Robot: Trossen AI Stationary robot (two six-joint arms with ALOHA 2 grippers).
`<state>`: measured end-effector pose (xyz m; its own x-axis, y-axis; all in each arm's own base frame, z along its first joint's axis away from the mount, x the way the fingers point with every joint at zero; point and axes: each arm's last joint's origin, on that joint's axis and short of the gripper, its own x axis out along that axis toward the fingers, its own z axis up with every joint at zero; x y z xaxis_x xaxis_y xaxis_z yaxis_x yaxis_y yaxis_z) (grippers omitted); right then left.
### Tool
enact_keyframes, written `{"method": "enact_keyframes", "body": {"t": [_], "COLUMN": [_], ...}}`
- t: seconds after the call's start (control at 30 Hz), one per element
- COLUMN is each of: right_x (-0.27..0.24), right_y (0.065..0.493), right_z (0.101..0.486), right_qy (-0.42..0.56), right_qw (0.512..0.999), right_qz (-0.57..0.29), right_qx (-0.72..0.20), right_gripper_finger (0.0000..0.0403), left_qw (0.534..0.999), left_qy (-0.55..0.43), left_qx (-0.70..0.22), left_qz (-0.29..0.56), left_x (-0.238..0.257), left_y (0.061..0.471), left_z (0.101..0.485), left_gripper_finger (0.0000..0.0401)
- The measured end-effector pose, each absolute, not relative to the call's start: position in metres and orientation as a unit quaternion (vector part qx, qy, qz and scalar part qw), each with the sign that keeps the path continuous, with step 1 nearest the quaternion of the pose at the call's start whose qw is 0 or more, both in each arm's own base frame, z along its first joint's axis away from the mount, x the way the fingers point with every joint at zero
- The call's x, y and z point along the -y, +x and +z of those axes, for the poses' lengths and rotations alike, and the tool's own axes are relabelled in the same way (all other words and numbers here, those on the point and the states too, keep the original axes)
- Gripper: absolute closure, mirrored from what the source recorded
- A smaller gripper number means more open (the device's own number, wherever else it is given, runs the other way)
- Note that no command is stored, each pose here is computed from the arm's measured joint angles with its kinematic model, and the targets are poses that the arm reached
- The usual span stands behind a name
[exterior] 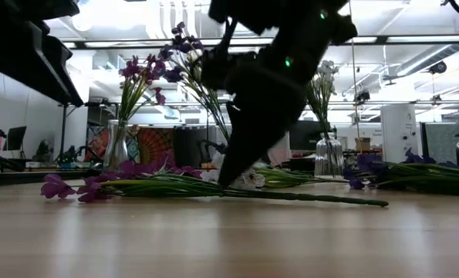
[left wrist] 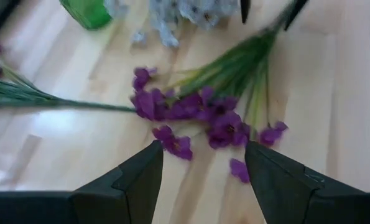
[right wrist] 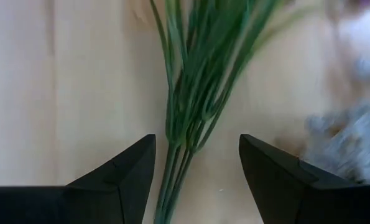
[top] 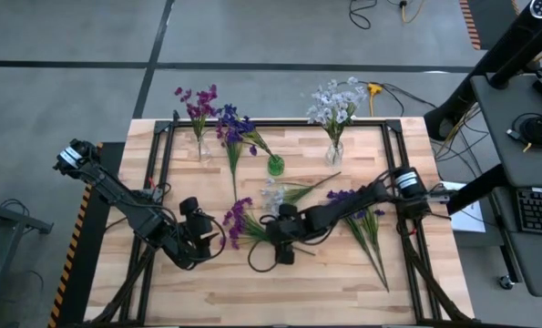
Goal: Sort flowers into vase by color
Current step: Put the bottom violet flowers into the left transparent flower vase
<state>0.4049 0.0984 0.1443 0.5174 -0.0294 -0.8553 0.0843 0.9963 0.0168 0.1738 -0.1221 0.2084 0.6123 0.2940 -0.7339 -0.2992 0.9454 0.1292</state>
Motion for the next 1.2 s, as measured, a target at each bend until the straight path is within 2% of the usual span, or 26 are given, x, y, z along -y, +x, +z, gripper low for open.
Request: {"method": "enact_keyframes", "body": {"t": [0.27,0.4,0.53,0.83,1.03,1.2], "right_x": [-0.105,-0.105,-0.105,-0.105,-0.103,-0.101], "right_y": [0.403,0.403,0.403,0.403,0.397,0.389], "right_z": [0.128,0.128,0.128,0.127,0.137,0.173], "right_qy": [0.06,0.061,0.06,0.051,0.046,0.043], "right_qw": [0.855,0.855,0.856,0.856,0.854,0.869], "right_qz": [-0.061,-0.063,-0.066,-0.064,-0.062,-0.048], "right_qx": [-0.511,-0.511,-0.51,-0.51,-0.515,-0.49], "right_gripper_finger": [0.0179,0.0193,0.0235,0.0381,0.0388,0.0389], "left_qw": [0.892,0.892,0.892,0.906,0.913,0.925], "left_qy": [-0.024,-0.026,-0.031,-0.018,-0.014,-0.002], "left_qx": [-0.425,-0.424,-0.422,-0.377,-0.354,-0.326], "left_qz": [0.153,0.155,0.159,0.192,0.201,0.193], "left_x": [0.123,0.123,0.123,0.122,0.119,0.123], "left_y": [0.173,0.173,0.173,0.175,0.173,0.166], "left_z": [0.207,0.207,0.208,0.21,0.216,0.223], "left_gripper_finger": [0.0191,0.0191,0.0191,0.0191,0.0191,0.0191]}}
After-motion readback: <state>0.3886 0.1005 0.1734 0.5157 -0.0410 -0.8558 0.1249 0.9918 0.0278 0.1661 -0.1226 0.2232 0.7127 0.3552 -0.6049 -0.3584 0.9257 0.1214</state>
